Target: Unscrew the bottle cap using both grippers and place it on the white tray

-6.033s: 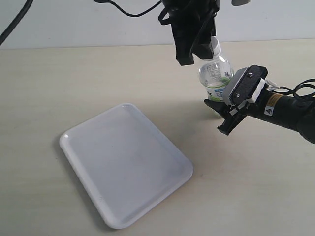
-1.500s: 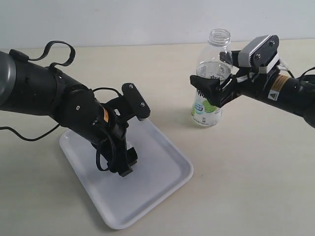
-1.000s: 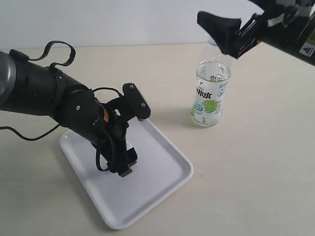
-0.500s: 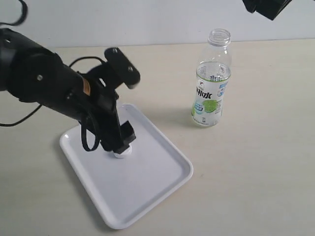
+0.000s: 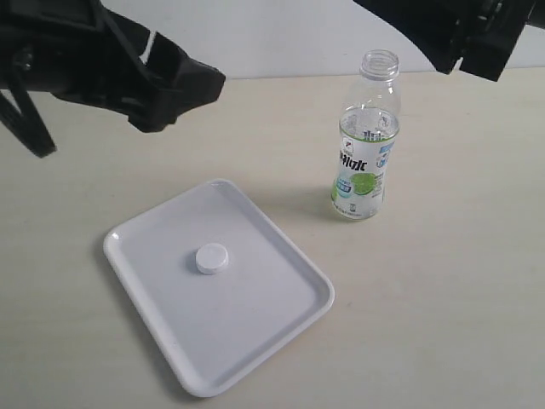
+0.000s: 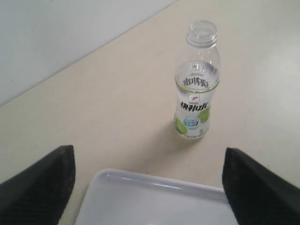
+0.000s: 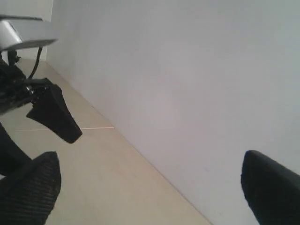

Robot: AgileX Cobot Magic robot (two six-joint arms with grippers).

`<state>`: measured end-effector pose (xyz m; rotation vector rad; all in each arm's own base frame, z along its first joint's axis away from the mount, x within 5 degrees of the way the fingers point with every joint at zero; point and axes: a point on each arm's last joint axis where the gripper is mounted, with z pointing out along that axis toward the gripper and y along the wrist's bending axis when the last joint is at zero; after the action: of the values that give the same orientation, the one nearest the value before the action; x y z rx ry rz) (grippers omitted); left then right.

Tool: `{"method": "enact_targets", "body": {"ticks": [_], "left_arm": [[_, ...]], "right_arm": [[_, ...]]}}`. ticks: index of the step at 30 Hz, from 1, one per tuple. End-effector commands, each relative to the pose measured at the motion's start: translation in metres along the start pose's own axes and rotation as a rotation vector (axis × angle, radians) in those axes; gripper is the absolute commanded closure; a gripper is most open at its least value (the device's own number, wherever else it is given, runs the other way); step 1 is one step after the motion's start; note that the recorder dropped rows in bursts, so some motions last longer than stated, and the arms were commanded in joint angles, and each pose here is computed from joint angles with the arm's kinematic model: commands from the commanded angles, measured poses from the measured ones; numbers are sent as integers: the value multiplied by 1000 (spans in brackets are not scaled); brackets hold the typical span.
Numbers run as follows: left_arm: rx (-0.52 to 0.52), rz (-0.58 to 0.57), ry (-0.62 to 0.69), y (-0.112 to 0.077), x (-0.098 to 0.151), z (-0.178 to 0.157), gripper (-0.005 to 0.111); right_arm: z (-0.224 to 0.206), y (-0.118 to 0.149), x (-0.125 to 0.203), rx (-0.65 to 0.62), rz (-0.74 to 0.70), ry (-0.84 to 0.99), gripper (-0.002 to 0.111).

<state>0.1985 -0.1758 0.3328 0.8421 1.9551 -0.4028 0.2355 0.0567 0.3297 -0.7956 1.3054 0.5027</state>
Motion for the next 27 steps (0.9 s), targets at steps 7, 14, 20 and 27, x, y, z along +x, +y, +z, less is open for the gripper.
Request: {"method": "enact_targets", "body": {"ticks": [7, 14, 20, 27], "left_arm": [[42, -87, 15, -5, 1, -14, 27], [42, -74, 9, -5, 0, -16, 96], [38, -87, -129, -5, -1, -43, 107], [-74, -257, -564, -2, 101, -92, 107]], "right_arm": [[-1, -2, -2, 18, 134, 16, 16], [-1, -3, 1, 47, 272, 51, 72], [-17, -9, 20, 306, 413, 202, 108], [-76, 48, 32, 499, 381, 155, 108]]}}
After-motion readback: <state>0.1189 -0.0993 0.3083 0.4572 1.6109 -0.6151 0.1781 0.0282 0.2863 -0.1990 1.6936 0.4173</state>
